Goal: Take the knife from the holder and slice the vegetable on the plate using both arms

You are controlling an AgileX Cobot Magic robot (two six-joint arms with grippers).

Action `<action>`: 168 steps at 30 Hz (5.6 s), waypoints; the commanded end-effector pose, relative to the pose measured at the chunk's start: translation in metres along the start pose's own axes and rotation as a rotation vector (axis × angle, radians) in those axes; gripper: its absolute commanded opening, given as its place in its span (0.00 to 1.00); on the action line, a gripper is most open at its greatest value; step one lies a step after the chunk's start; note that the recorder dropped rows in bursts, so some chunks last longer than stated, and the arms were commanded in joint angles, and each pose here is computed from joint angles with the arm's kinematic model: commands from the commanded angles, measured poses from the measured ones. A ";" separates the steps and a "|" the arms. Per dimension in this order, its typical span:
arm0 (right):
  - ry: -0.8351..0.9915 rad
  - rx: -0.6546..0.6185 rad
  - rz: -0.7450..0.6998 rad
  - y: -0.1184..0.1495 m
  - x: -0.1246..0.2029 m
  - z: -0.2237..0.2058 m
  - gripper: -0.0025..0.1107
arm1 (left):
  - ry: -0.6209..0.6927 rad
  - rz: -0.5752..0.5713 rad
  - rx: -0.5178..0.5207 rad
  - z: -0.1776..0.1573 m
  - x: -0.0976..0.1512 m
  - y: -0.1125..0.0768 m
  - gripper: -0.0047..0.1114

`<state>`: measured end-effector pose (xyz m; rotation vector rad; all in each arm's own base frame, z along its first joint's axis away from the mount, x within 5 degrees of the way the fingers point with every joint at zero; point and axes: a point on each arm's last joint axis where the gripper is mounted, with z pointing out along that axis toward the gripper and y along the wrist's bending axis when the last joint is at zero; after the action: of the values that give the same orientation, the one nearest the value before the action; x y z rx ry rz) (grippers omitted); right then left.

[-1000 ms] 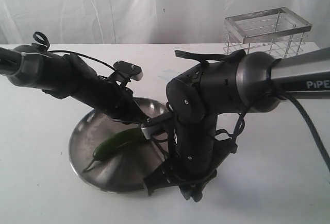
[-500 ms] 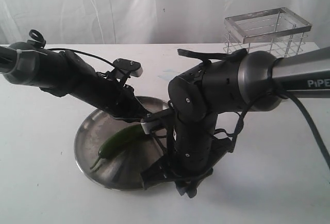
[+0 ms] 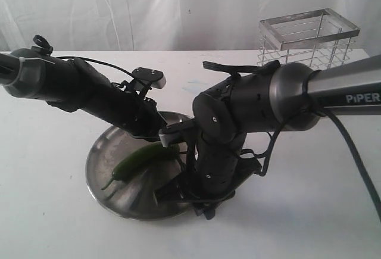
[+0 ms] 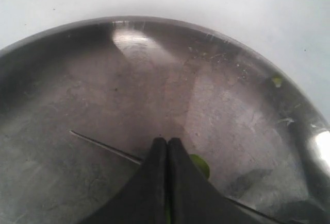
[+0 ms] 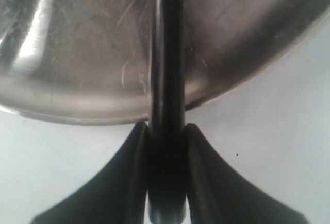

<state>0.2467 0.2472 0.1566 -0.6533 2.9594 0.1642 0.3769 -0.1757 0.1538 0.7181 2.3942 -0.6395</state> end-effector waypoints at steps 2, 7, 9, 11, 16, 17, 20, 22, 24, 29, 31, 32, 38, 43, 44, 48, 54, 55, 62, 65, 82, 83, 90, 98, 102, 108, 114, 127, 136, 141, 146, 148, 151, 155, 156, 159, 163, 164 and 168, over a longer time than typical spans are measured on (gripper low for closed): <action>-0.013 -0.007 0.022 -0.002 -0.003 0.003 0.02 | 0.009 0.009 0.005 -0.001 0.002 0.000 0.04; -0.011 -0.006 0.022 -0.002 -0.003 0.003 0.02 | -0.009 0.009 -0.033 -0.001 0.000 0.004 0.04; -0.011 -0.006 0.022 -0.002 -0.003 0.003 0.02 | -0.018 0.008 -0.049 -0.001 -0.001 0.006 0.04; -0.012 -0.008 0.022 -0.002 -0.003 0.003 0.02 | -0.022 0.007 -0.060 -0.001 -0.001 0.007 0.04; -0.011 -0.009 0.023 -0.002 -0.003 0.003 0.02 | -0.023 0.000 -0.075 0.002 0.001 0.010 0.04; -0.011 -0.009 0.023 -0.002 -0.003 0.003 0.02 | -0.017 -0.003 -0.074 0.005 0.002 0.011 0.04; -0.011 -0.009 0.023 -0.002 -0.003 0.003 0.02 | 0.019 -0.014 -0.054 0.019 0.009 0.015 0.04; -0.006 -0.015 0.031 -0.001 -0.002 0.003 0.02 | 0.041 -0.020 -0.034 0.027 0.012 0.017 0.04; -0.001 -0.017 0.035 -0.001 -0.002 0.003 0.02 | 0.074 -0.009 -0.016 0.035 0.018 0.019 0.04; 0.006 -0.015 0.034 -0.001 -0.001 0.003 0.02 | 0.092 -0.006 -0.017 0.039 0.022 0.021 0.04; 0.020 -0.009 0.031 -0.002 0.000 0.003 0.02 | 0.092 -0.007 -0.015 0.039 0.022 0.020 0.04; 0.033 -0.002 0.022 -0.002 0.001 0.003 0.02 | 0.092 -0.007 -0.015 0.039 0.022 0.020 0.04; 0.155 0.036 -0.029 -0.006 0.012 0.005 0.02 | 0.093 -0.007 -0.015 0.039 0.023 0.020 0.04; 0.234 0.000 -0.070 -0.003 0.018 0.007 0.02 | 0.079 -0.015 -0.017 0.035 0.018 0.019 0.04; 0.240 -0.006 -0.065 -0.003 0.019 0.007 0.02 | 0.069 -0.016 -0.021 0.032 0.016 0.018 0.04; 0.240 -0.007 -0.064 -0.003 0.019 0.007 0.02 | -0.004 -0.010 -0.030 0.011 -0.003 0.010 0.04; 0.205 -0.015 -0.057 -0.002 0.016 0.005 0.02 | -0.109 0.008 -0.032 -0.025 -0.027 -0.002 0.04; 0.196 -0.017 -0.057 -0.002 0.016 0.004 0.02 | -0.120 0.012 -0.030 -0.030 -0.030 -0.003 0.04; 0.180 -0.020 -0.059 -0.001 0.015 -0.001 0.02 | -0.086 0.120 0.045 -0.060 -0.035 -0.017 0.04; 0.178 -0.020 -0.059 -0.001 0.015 -0.001 0.02 | 0.065 0.267 0.067 -0.060 -0.020 -0.017 0.04; 0.129 -0.032 -0.068 0.000 0.011 0.000 0.02 | 0.266 0.522 0.076 -0.052 0.010 -0.008 0.57; 0.129 -0.032 -0.068 0.000 0.011 0.000 0.02 | 0.264 0.536 0.066 -0.049 0.012 -0.006 0.57; 0.127 -0.032 -0.067 0.000 0.010 0.000 0.02 | 0.277 0.514 0.022 -0.024 0.023 0.007 0.57; 0.127 -0.032 -0.067 0.000 0.010 0.000 0.02 | 0.300 0.497 0.025 -0.012 0.031 0.012 0.28; 0.130 -0.031 -0.067 0.000 0.011 0.000 0.02 | 0.260 0.462 0.036 -0.013 0.021 0.010 0.04; 0.169 -0.024 -0.078 -0.001 0.014 -0.001 0.02 | 0.247 0.456 0.042 -0.014 0.017 0.009 0.04; 0.201 -0.022 -0.074 -0.001 0.017 -0.001 0.02 | 0.245 0.467 0.037 -0.014 0.017 0.009 0.17; 0.187 -0.067 -0.021 0.003 0.016 -0.001 0.02 | 0.118 0.199 0.045 -0.026 -0.025 0.005 0.17; 0.094 -0.085 0.042 0.005 0.006 0.004 0.02 | 0.005 0.039 0.055 -0.015 -0.034 0.009 0.04; 0.106 -0.084 0.051 0.005 0.006 0.011 0.02 | 0.000 0.045 0.047 -0.015 -0.034 0.010 0.04; 0.113 -0.088 0.059 0.006 0.006 0.013 0.02 | 0.039 0.077 0.067 -0.003 -0.025 0.013 0.04; 0.113 -0.088 0.059 0.006 0.006 0.013 0.02 | 0.051 0.070 0.069 0.002 -0.022 0.016 0.04; 0.117 -0.087 0.058 0.006 0.007 0.013 0.02 | 0.058 0.062 0.070 0.006 -0.019 0.017 0.04; 0.119 -0.087 0.058 0.006 0.007 0.013 0.02 | 0.058 0.062 0.073 0.006 -0.019 0.017 0.04; 0.119 -0.087 0.058 0.006 0.007 0.013 0.02 | 0.059 0.064 0.073 0.006 -0.019 0.017 0.04; 0.114 -0.088 0.059 0.006 0.006 0.013 0.02 | 0.061 0.066 0.072 0.007 -0.018 0.018 0.04; 0.109 -0.090 0.058 0.006 0.006 0.012 0.02 | 0.065 0.071 0.070 0.007 -0.018 0.018 0.04; 0.106 -0.091 0.058 0.006 0.006 0.011 0.02 | 0.071 0.081 0.068 0.007 -0.018 0.018 0.04; 0.087 -0.098 0.056 0.007 0.006 0.004 0.02 | 0.105 0.099 0.057 0.008 -0.014 0.020 0.04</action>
<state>0.2390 0.2514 0.1466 -0.6079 3.0925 0.2821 0.4035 -0.1713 0.1533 0.8833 2.4035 -0.6406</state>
